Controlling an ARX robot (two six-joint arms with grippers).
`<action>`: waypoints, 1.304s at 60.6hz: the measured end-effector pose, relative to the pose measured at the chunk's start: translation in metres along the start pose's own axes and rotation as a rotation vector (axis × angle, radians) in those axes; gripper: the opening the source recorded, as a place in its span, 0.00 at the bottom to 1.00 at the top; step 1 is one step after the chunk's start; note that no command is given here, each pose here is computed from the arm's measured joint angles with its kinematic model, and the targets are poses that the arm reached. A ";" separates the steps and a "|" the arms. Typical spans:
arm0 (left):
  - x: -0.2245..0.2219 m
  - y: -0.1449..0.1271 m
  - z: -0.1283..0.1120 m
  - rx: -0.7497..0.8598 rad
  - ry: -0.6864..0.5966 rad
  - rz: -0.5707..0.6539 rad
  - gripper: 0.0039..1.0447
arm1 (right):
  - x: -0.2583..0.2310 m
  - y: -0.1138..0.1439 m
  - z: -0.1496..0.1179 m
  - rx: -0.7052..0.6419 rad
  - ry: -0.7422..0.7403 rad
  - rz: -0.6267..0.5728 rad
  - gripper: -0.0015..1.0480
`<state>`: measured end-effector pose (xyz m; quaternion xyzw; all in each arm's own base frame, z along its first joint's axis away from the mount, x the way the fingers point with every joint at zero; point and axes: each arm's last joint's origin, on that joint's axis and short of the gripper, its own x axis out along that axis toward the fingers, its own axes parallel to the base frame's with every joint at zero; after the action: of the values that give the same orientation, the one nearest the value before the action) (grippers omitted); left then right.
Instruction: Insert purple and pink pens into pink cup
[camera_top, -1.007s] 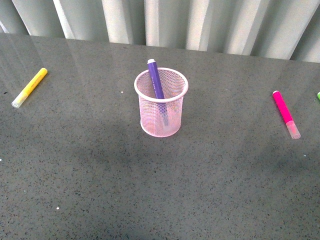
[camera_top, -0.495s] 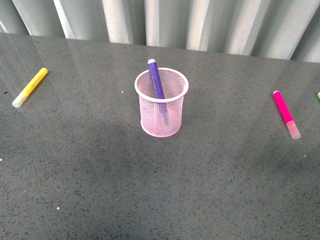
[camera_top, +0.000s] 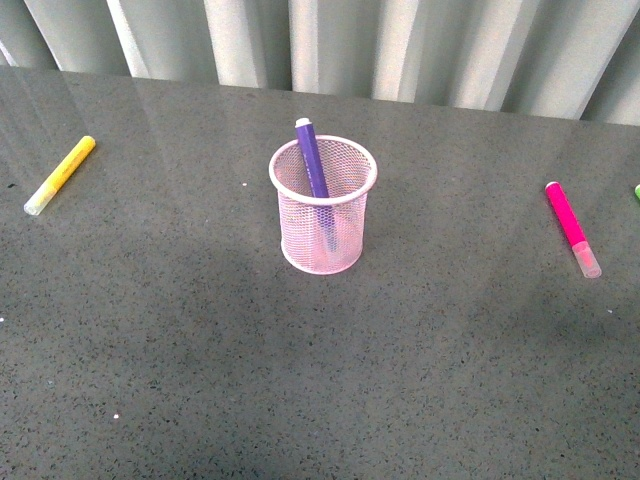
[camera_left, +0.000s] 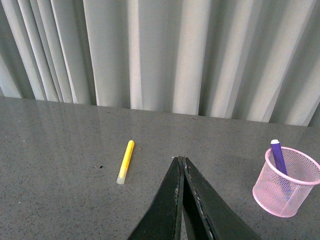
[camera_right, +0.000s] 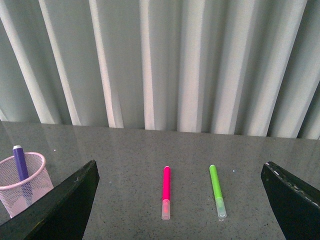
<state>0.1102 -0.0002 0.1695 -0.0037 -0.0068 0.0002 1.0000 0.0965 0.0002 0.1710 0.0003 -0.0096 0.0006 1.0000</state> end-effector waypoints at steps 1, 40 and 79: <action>0.000 0.000 0.000 0.000 0.002 0.000 0.03 | 0.000 0.000 0.000 0.000 0.000 0.000 0.93; -0.013 0.000 -0.003 0.000 0.008 -0.003 0.48 | 0.000 0.000 0.000 0.000 0.000 0.000 0.93; -0.013 0.000 -0.003 0.000 0.007 -0.002 0.94 | 0.126 -0.050 0.009 0.271 0.692 -0.197 0.93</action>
<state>0.0974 -0.0002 0.1664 -0.0035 -0.0031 -0.0010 1.0000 0.2225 -0.0493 0.1819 0.1333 0.3288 -0.0942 0.9302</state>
